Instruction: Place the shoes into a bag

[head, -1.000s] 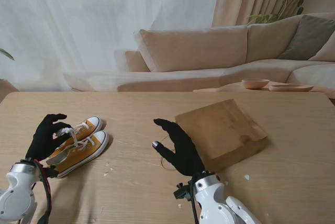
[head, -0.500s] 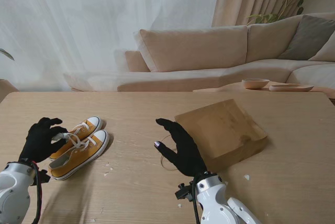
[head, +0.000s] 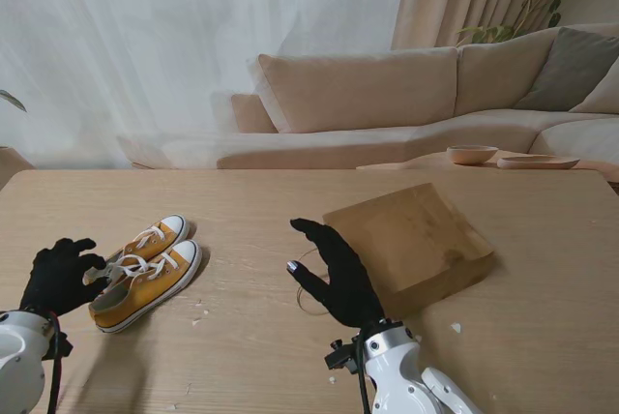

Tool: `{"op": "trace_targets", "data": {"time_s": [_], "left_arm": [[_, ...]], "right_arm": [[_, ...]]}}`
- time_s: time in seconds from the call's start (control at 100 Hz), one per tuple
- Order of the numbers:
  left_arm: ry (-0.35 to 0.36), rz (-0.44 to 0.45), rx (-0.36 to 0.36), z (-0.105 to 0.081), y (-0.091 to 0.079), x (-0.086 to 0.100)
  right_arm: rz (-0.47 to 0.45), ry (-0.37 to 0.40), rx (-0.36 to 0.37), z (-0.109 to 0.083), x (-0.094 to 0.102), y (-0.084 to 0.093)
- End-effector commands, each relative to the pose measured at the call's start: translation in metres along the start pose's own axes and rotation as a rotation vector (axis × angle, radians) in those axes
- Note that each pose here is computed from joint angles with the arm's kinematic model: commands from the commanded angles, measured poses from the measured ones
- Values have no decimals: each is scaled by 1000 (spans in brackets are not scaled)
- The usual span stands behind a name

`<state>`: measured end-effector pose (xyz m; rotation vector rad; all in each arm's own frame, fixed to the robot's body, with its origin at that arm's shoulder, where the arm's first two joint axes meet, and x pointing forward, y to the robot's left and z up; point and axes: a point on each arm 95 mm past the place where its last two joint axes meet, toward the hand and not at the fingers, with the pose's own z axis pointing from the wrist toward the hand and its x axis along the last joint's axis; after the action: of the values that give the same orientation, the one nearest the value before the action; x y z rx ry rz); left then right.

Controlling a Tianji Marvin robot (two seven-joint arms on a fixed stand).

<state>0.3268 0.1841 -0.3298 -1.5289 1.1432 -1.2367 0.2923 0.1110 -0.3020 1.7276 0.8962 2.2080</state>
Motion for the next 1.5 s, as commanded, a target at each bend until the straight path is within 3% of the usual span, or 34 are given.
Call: {"op": "trace_targets", "data": {"time_s": [0.0, 0.31, 0.92, 1.49], "left_arm": [[-9, 16, -44, -1, 5, 1], [-33, 94, -106, 1, 11, 6], [-54, 100, -137, 19, 21, 12], [-30, -79, -156, 46, 42, 8]], "right_arm": [[12, 6, 10, -1, 4, -3], [14, 9, 8, -2, 4, -3], [16, 8, 9, -2, 5, -3], [12, 2, 18, 1, 4, -4]]}}
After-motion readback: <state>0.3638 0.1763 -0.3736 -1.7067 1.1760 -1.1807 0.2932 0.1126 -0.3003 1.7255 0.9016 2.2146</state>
